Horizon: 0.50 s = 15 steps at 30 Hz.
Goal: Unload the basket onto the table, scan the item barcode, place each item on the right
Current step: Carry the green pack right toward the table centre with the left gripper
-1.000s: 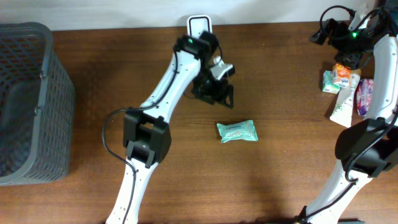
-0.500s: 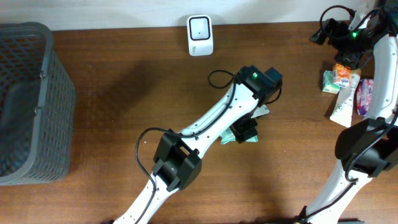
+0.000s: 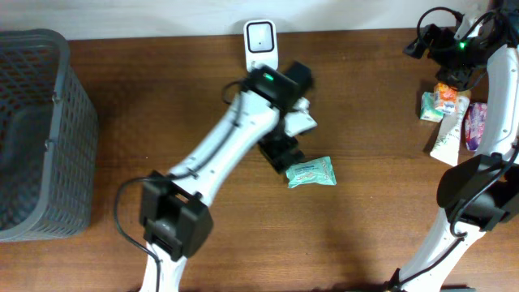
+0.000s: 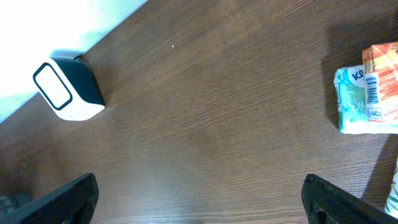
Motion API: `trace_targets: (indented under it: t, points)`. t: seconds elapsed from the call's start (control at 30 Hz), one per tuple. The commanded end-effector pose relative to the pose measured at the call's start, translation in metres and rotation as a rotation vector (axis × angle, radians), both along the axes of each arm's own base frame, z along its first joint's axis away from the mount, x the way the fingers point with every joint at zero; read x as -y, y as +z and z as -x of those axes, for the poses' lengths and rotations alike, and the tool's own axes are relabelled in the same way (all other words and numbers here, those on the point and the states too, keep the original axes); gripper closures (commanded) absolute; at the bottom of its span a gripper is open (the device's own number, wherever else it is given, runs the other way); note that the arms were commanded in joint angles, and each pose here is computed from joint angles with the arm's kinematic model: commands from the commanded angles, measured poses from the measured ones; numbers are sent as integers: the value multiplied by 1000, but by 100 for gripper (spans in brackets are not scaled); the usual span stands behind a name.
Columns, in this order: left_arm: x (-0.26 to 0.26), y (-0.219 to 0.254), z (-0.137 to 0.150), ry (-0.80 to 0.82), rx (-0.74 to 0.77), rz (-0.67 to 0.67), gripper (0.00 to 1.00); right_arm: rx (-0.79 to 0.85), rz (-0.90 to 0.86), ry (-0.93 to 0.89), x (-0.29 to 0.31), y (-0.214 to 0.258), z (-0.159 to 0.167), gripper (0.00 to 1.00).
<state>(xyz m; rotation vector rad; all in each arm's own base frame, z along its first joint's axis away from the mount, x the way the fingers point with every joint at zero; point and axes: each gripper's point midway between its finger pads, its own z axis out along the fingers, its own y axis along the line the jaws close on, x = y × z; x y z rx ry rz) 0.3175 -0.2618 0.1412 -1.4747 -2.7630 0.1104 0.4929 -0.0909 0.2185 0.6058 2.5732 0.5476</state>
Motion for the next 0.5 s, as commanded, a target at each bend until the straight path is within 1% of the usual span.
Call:
trace_targets:
  t: [0.0,0.03,0.07,0.1,0.17,0.23,0.3,0.33,0.4,0.43,0.47]
  points:
    - [-8,50,-2,-35,-62,319,1,-1,-4,9,-3,-2,-2,1]
    - [-4,62,7,-125,-108,440,1,-1,-4,9,-3,-2,-2,1]
    - [-7,66,12,-165,-135,482,1,-1,-4,9,-3,-2,-1,1]
    - [-16,65,12,-145,-147,465,1,-1,-4,9,-3,-2,-2,1]
    - [-39,55,16,-70,-224,435,1,-1,-4,9,-3,-2,-2,1]
    - [-44,14,13,37,-267,393,1,-1,-4,9,-3,-2,-2,1]
    - [-56,-21,-3,172,-202,249,1,-1,-4,9,-3,-2,-2,1]
    - [-58,-29,-12,212,-133,165,1,-1,-4,9,-3,-2,-2,1]
    - [-30,-27,-4,108,-69,148,1,-1,-4,9,-3,-2,-2,1]
    - [-10,-32,7,12,-7,77,1,-1,-4,9,-3,-2,-2,1]
    - [1,-36,14,-41,31,36,1,-1,-4,9,-3,-2,-2,1]
